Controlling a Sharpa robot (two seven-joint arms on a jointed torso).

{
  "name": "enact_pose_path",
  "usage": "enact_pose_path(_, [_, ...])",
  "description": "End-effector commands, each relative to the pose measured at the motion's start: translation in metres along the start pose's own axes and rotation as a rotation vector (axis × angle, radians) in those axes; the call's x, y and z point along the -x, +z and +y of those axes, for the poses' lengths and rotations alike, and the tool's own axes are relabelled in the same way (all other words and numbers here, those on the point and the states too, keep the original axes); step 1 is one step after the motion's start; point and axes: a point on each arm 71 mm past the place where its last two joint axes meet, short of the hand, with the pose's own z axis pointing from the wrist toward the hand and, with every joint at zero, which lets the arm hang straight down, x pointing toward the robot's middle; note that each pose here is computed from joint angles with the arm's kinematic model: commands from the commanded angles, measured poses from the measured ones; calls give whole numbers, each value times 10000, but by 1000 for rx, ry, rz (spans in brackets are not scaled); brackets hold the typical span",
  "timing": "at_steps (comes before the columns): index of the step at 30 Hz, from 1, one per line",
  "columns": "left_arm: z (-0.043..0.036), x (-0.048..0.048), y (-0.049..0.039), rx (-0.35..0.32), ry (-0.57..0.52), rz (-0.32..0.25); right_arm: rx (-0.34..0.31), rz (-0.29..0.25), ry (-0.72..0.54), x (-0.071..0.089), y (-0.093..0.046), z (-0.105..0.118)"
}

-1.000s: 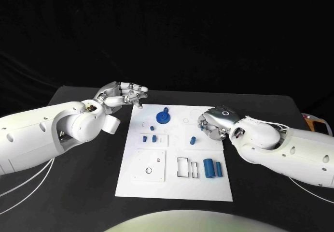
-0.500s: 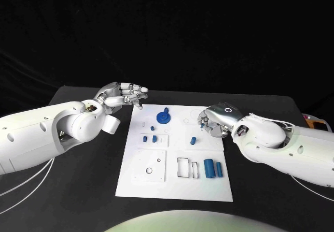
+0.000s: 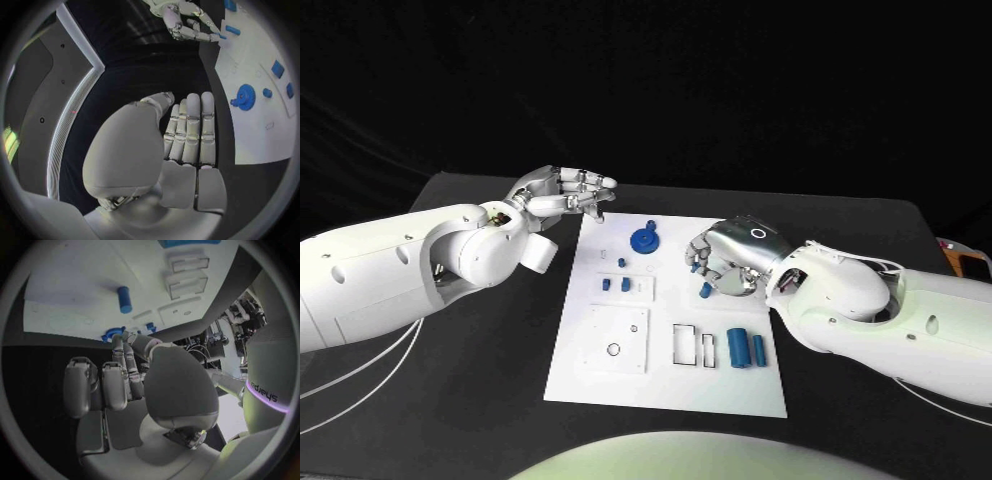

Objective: Assemble the parts on the task board

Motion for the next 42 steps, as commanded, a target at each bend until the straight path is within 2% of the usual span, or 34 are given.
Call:
enact_pose_path(1, [-9, -45, 17, -10, -5, 21, 37, -15, 24, 1, 35, 153])
enact_pose_path(8, [-19, -90, 48, -29, -10, 7, 112, -7, 61, -84, 129, 457])
enact_pose_path(17, [-24, -157, 95, -42, -21, 0, 156, 38, 119, -361, 195, 710])
enact_pose_path(24, [-21, -189, 116, -40, -26, 5, 171, 59, 146, -500, 234, 814])
enact_pose_path(42, [-16, -193, 117, -34, -28, 8, 169, 110, 152, -640, 267, 866])
